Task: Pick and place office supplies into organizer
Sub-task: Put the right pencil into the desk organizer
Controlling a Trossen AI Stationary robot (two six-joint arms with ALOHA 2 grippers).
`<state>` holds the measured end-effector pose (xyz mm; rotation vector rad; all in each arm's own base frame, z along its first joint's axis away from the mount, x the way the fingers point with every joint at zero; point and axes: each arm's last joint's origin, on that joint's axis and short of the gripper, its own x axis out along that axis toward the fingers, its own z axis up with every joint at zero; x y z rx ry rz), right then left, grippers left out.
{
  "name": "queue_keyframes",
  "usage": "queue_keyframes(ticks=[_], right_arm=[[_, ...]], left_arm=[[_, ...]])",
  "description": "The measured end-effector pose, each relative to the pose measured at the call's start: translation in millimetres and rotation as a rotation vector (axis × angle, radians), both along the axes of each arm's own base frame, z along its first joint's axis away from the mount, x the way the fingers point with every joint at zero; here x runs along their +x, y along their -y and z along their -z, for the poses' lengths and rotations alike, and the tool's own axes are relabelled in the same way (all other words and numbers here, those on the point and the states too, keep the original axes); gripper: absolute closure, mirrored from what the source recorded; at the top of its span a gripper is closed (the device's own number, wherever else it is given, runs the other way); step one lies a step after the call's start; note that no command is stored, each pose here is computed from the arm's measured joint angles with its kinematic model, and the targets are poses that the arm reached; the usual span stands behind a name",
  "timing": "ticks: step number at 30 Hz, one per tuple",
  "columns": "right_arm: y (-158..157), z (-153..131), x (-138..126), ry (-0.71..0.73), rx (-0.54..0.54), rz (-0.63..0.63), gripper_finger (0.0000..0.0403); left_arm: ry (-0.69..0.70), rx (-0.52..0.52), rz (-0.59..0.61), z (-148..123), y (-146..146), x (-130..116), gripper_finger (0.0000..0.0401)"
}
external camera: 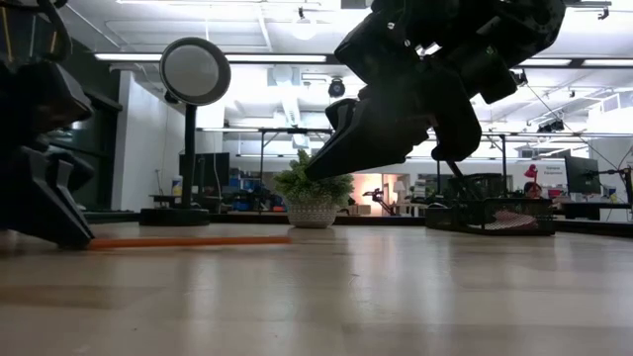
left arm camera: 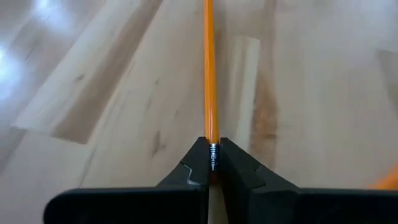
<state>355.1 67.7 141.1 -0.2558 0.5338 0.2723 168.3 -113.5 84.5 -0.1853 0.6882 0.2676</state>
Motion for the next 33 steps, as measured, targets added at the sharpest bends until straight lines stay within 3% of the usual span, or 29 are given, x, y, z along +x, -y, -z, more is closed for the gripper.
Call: queue_keyframes(ticks=[12,18,25,33], right_arm=[[-0.1,-3.1,0.0,0.019,-0.031,-0.01,0.0392],[-7.3,-37.4,-8.7,0.141,-0.249,0.097,0.0392],[-22.9,-82.3,-29.1,0.264,-0.354,0.139,0.0392],[-30.0,-107.6,-44.7,0.328,-0.495,0.255,0.0392]], left_arm=[[0.077,0.063,0.009,-8.2,0.9,3.4,0.0399],[0.129,0.095,0.022,-21.0,0.2,3.7,0.04],[0.22,0.176,0.015,-41.5,-2.6,3.1,0.0401],[0.335,0.36,0.008,-69.0,-5.8,2.9,0.0401]])
